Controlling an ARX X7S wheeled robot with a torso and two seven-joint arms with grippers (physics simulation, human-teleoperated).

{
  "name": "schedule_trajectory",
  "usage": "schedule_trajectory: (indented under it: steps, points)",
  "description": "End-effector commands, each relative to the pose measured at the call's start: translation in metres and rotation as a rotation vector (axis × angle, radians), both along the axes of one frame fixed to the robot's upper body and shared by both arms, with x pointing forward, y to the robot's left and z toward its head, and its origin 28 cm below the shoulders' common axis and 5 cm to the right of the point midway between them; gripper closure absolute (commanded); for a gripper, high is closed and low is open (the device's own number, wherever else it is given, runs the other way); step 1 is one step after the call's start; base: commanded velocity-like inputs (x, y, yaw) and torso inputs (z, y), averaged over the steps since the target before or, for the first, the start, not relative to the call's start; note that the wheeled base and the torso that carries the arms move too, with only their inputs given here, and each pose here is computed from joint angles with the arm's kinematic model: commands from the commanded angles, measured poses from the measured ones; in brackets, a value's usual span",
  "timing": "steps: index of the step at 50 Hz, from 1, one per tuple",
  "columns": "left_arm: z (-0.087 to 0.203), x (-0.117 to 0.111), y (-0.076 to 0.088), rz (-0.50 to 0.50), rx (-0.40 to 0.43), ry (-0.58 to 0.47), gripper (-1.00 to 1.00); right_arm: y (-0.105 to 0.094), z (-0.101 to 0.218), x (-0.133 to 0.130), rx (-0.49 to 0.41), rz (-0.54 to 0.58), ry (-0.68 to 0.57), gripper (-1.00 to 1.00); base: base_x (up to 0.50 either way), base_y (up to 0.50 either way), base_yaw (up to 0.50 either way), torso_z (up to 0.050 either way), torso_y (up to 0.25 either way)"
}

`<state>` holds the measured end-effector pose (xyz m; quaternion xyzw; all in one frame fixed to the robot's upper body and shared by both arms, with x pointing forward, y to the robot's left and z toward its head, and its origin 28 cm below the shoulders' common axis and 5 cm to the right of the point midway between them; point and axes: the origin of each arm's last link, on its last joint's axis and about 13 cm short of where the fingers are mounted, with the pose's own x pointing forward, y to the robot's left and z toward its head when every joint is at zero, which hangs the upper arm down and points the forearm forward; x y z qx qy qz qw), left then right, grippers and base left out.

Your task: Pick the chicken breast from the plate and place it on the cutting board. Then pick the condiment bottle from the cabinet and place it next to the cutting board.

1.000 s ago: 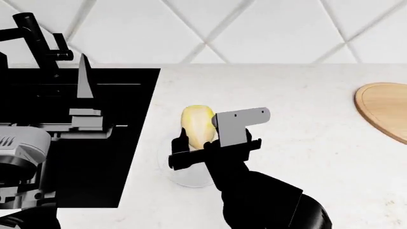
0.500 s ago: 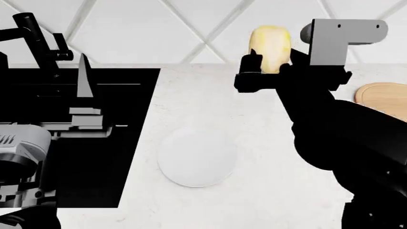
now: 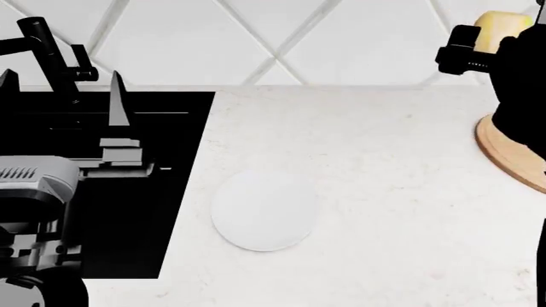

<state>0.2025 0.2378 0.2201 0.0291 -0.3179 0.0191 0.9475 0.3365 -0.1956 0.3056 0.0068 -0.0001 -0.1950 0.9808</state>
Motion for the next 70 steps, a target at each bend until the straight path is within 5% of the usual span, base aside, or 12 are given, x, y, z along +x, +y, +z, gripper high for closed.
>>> schedule_trajectory:
  steps: [1,24,70]
  points:
    - [0.001,0.005,0.0,0.005,-0.007,-0.01,-1.0,-0.045,-0.004,0.011,0.007,-0.182,0.057,1.0,0.0,0.0,0.0,0.0,0.0]
    - [0.0,0.017,0.004,-0.001,-0.013,-0.007,-1.0,-0.089,-0.051,0.038,0.025,-0.372,0.23,1.0,0.0,0.0,0.0,0.0,0.0]
    - [-0.007,0.024,0.002,0.002,0.006,0.021,-1.0,-0.103,-0.119,0.036,0.071,-0.42,0.375,1.0,0.0,0.0,0.0,0.0,0.0]
